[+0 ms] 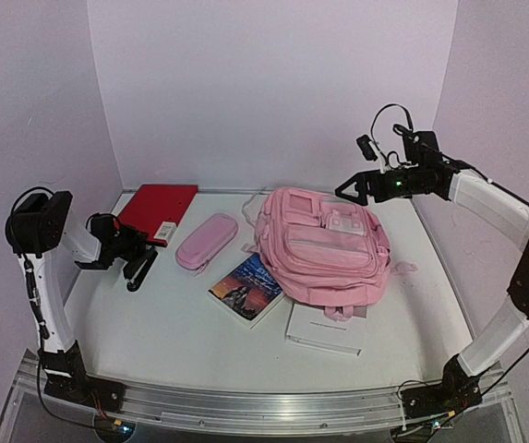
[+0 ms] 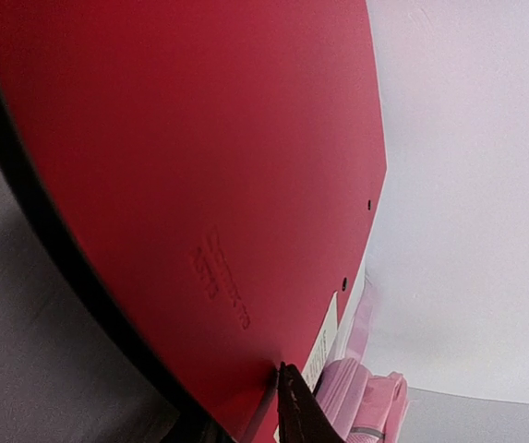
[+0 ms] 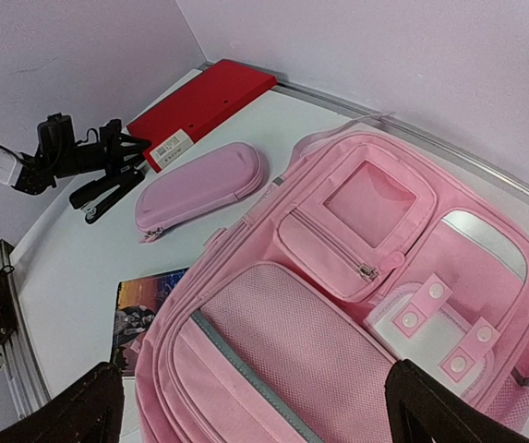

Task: Pack the student bag
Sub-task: Pick up the files at the corner of the board.

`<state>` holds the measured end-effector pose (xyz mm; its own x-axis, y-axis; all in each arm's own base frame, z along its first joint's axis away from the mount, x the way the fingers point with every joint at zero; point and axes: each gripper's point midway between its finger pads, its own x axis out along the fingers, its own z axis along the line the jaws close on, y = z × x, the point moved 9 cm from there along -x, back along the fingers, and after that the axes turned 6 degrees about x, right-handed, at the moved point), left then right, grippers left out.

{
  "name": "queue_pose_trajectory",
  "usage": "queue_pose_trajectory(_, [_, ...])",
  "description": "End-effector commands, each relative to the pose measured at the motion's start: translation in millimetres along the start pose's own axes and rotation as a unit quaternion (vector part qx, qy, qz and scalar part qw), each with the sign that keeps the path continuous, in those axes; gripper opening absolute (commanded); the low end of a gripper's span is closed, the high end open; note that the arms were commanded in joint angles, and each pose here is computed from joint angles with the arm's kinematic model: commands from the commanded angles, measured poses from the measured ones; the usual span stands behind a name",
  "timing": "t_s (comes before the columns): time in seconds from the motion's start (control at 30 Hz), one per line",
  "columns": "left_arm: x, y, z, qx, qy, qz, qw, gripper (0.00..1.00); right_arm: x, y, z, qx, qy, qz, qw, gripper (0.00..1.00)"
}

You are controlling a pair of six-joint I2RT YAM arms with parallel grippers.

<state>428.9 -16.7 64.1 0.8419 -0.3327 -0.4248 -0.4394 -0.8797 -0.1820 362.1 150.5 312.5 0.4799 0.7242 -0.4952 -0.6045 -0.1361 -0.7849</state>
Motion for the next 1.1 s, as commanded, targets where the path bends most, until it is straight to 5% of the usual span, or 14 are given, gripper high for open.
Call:
queue_pose_trajectory(0.0, [8, -12, -14, 0.000, 0.049, -0.026, 0.998, 0.25, -8, -6, 5, -0.015, -0.006, -0.017, 1.000, 0.98])
queue_pose_trajectory(0.2, [17, -20, -30, 0.006, 0.087, -0.022, 0.996, 0.23, -8, -7, 5, -0.013, -0.005, -0.019, 1.000, 0.98])
queue_pose_trajectory(0.43, [4, -26, -57, 0.002, 0.120, -0.038, 0.992, 0.00, -9, -11, 6, -0.006, -0.010, -0.022, 1.000, 0.98])
queue_pose_trajectory(0.7, [-26, -31, -104, 0.018, 0.164, -0.050, 0.985, 0.00, -12, -18, 7, 0.010, -0.017, -0.031, 0.999, 0.98])
queue_pose_trajectory(1.07, [-68, 7, -227, 0.133, 0.254, 0.026, 0.958, 0.00, -2, -36, -15, 0.125, -0.033, -0.033, 0.991, 0.98])
